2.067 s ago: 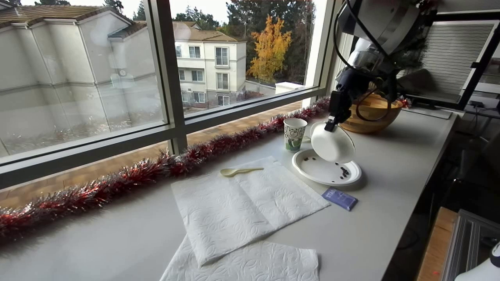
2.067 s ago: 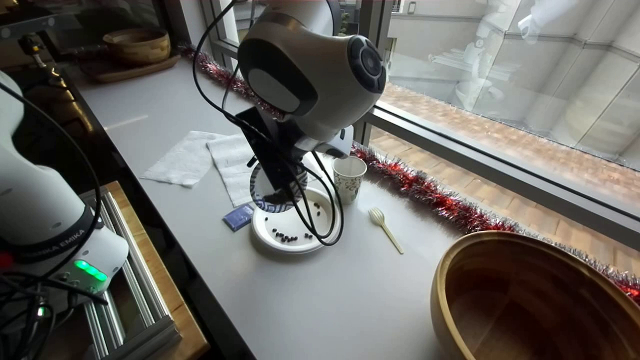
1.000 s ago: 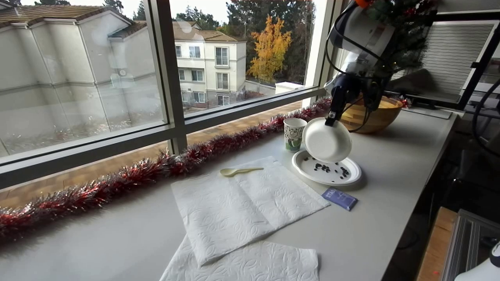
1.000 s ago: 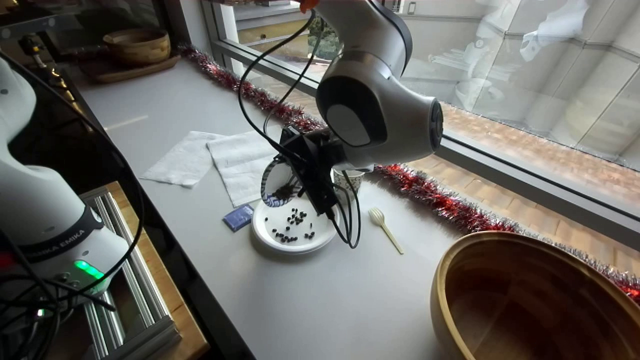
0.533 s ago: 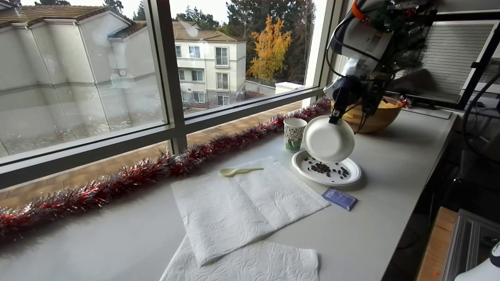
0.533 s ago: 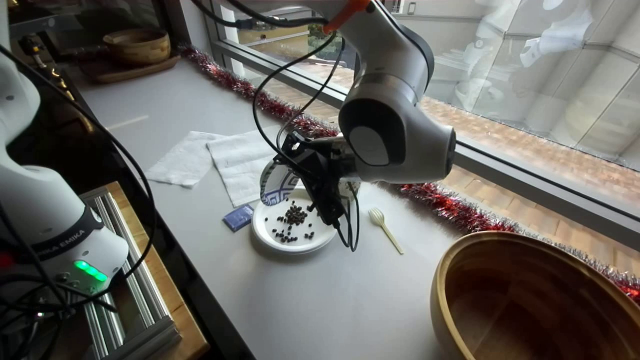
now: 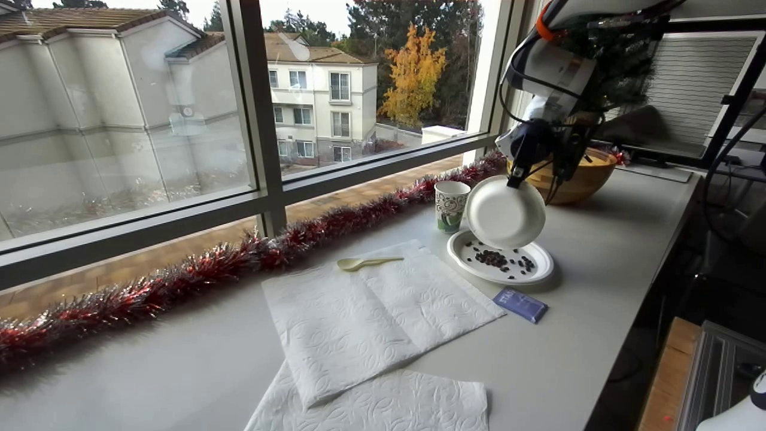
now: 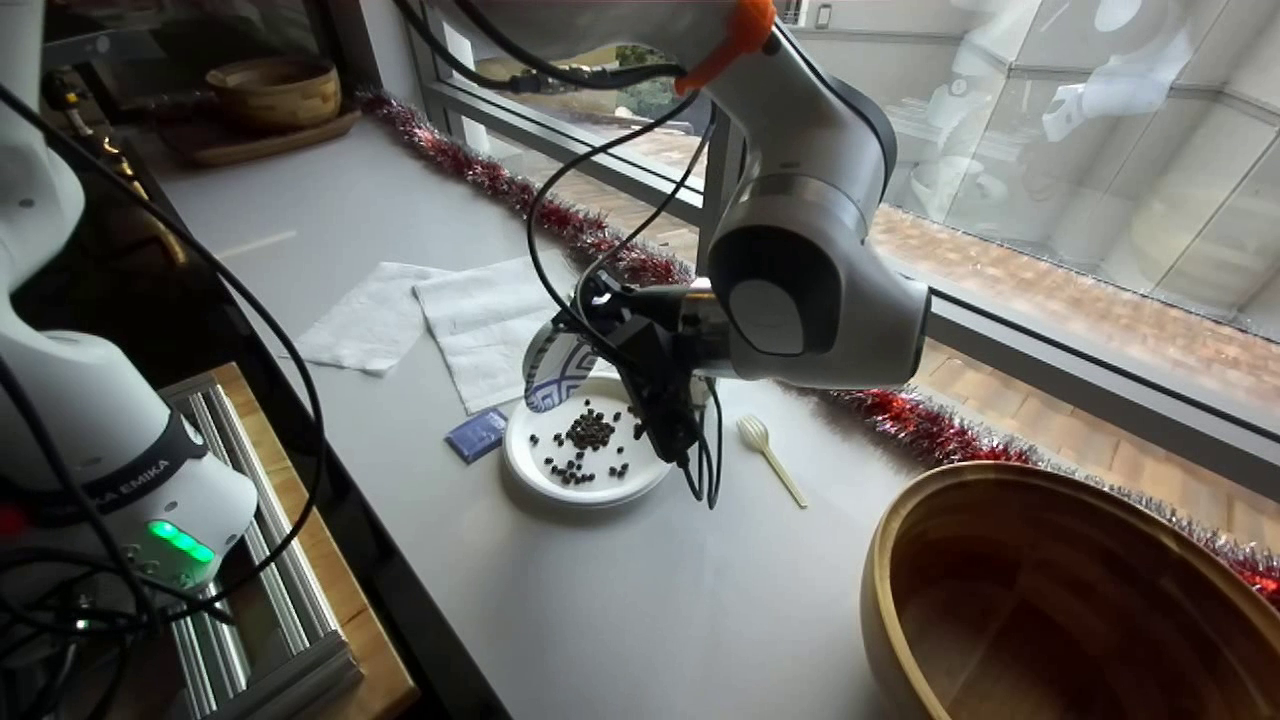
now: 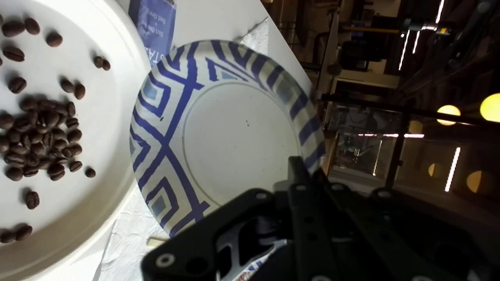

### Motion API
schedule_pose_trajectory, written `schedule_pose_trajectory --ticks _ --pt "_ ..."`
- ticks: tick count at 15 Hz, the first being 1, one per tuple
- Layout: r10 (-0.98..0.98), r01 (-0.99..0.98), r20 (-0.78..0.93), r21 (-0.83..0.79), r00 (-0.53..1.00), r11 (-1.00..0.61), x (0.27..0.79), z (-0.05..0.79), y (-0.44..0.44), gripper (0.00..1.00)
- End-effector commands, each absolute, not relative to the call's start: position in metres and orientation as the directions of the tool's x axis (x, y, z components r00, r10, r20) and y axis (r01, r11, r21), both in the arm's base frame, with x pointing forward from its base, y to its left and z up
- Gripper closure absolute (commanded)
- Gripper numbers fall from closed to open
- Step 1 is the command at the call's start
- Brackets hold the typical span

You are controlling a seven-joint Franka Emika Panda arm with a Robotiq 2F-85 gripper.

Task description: Pour the contents in the smaller bowl on to the plate

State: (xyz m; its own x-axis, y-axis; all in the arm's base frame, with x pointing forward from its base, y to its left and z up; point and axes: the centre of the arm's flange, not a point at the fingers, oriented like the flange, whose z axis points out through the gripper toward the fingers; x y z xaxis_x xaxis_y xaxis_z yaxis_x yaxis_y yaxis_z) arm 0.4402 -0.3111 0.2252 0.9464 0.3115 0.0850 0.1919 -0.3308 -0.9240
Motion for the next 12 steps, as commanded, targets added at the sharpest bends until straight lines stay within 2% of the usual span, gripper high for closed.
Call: schedule_pose_trajectory --ticks 1,6,12 --pt "0.301 0.201 0.08 -0.895 0.95 -0.398 0.438 0.244 -0.3 0.99" --pt "0.322 0.245 0.065 -0.792 0.945 -0.559 0.426 0.276 -0.26 0.99" --pt "0.271 0.241 0.037 -0.583 0.962 -0.776 0.421 0.297 -0.178 0.99"
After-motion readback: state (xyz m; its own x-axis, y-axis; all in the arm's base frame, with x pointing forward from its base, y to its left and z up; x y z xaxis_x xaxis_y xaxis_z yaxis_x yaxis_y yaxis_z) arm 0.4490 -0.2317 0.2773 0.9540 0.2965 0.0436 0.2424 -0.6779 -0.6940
